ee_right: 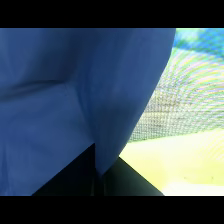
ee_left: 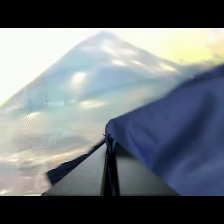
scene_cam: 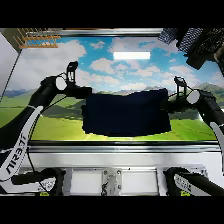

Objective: Fold the clothes and pants, and hang the long-sleeved shirts on hangers.

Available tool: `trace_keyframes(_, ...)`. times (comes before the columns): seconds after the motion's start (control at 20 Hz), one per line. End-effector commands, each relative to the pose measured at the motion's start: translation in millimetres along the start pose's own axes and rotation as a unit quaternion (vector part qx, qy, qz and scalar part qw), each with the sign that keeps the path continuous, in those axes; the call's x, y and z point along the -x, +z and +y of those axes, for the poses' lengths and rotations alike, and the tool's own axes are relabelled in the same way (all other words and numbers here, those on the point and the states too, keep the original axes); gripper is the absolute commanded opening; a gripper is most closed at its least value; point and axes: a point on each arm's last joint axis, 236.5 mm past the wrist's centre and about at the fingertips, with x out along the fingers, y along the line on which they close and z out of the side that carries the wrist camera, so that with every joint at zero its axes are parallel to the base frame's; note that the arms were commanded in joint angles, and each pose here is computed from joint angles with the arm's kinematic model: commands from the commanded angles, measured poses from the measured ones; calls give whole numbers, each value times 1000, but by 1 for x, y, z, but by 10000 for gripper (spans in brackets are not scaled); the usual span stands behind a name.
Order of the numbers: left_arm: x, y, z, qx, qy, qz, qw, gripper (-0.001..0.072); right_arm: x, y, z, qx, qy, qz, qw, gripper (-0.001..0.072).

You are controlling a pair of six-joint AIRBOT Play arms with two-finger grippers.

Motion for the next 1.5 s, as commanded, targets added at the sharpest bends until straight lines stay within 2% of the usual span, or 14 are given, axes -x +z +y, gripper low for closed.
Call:
trace_keyframes(0.0,11,3,27,39,11,-44,998,9,0,-1,0,0,0,2,1000,9)
trace_keyframes(0.2,7,-5,32,43,15,-44,998,11,0,-1,0,0,0,3,1000,9)
trace_keyframes(0.25,8,-3,31,40,15,-46,998,121,0,-1,0,0,0,3,1000,9)
trace_keyframes(0.3,11,4,29,39,13,-53,998,460,0,-1,0,0,0,3,1000,9)
trace_keyframes(0.35,17,10,26,36,11,-58,998,556,0,-1,0,0,0,3,1000,9)
trace_keyframes(0.6,30,14,-25,8,-30,-44,999,545,1,-1,-1,1,-2,2,1000,10)
trace_keyframes(0.65,24,6,-44,2,-46,-37,998,298,1,-1,-1,1,-2,2,1000,10)
trace_keyframes(0.7,17,-3,-64,-10,-61,-39,997,8,2,-1,-1,1,-2,4,1000,10)
trace_keyframes(0.8,1,-17,-103,-34,-84,-57,994,9,7,-2,1,20,0,12,1000,9)
trace_keyframes(0.95,-35,-54,-149,-45,-102,-17,994,9,27,5,2,43,-10,22,999,9)
trace_keyframes(1.2,-92,-79,-227,-29,-159,43,986,9,68,9,17,94,-33,48,994,9)
trace_keyframes(1.45,-127,-108,-262,-58,-166,114,978,9,94,9,54,157,-48,50,985,9)
